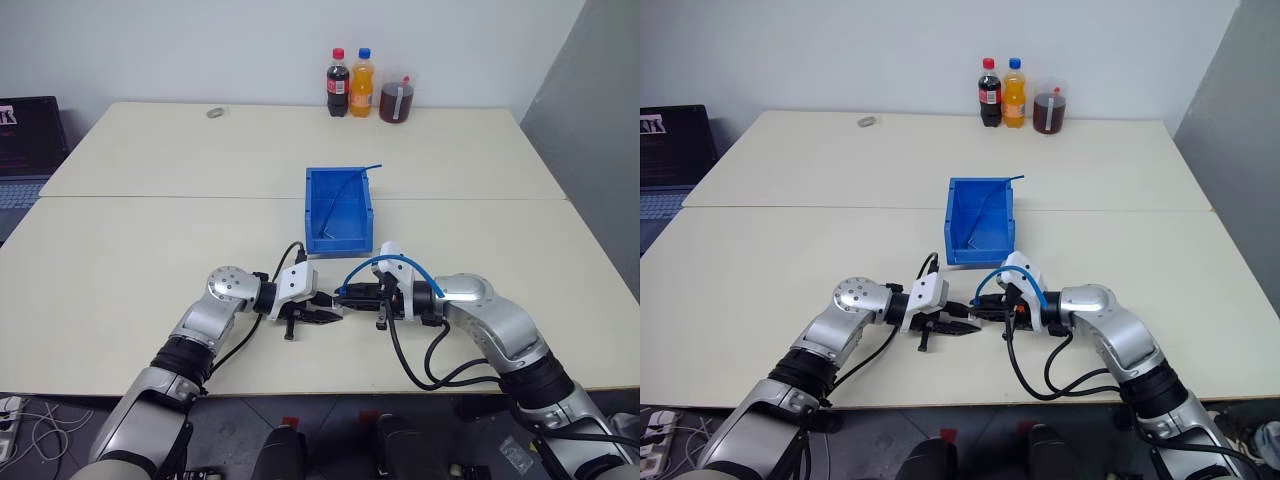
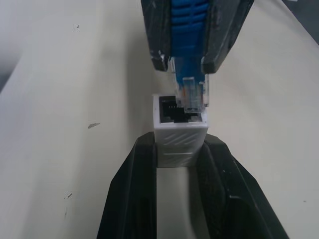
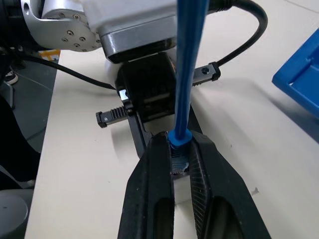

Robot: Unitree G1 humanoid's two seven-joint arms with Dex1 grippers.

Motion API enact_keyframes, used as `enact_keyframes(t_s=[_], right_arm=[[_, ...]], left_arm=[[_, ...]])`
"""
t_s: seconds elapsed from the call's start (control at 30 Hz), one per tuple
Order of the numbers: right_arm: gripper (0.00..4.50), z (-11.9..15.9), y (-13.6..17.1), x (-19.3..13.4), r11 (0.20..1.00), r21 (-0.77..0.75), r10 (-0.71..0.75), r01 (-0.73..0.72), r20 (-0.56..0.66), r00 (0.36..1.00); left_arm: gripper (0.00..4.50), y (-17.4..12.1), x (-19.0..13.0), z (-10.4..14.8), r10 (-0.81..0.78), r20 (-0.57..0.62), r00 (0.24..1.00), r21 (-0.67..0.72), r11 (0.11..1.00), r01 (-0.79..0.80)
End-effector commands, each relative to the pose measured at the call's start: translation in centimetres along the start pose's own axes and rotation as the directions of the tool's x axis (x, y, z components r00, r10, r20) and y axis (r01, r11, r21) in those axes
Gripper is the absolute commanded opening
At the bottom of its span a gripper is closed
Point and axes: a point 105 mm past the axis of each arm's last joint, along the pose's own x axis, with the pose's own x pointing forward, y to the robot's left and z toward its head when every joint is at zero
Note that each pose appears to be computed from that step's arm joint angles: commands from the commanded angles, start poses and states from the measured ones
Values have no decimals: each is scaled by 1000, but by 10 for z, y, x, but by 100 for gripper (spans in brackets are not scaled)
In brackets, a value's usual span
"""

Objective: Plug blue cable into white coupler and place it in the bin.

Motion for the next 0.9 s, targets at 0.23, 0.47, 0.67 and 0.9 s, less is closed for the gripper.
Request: enact_keyframes(t_s=[0.23,0.47,0.67,0.9], right_arm=[[16,-7,-5,0,999,-50,2,-3,-29,1000],[16,-14,1,2,994,-101,40,-47,-70,997],[16,-24,4,6,981,-168,73,-97,-139,988],[16,-27,8,14,975,-133,154,-179,-177,972]], left_arm=[[77,-5,-2,-2,-1,-18,1000,-8,1000,1],[77,-5,-1,-1,2,-15,1000,-6,1000,-2],[77,-5,-2,0,2,-13,1000,-2,1000,-2],[77,-7,-3,2,7,-10,1000,0,1000,-7]])
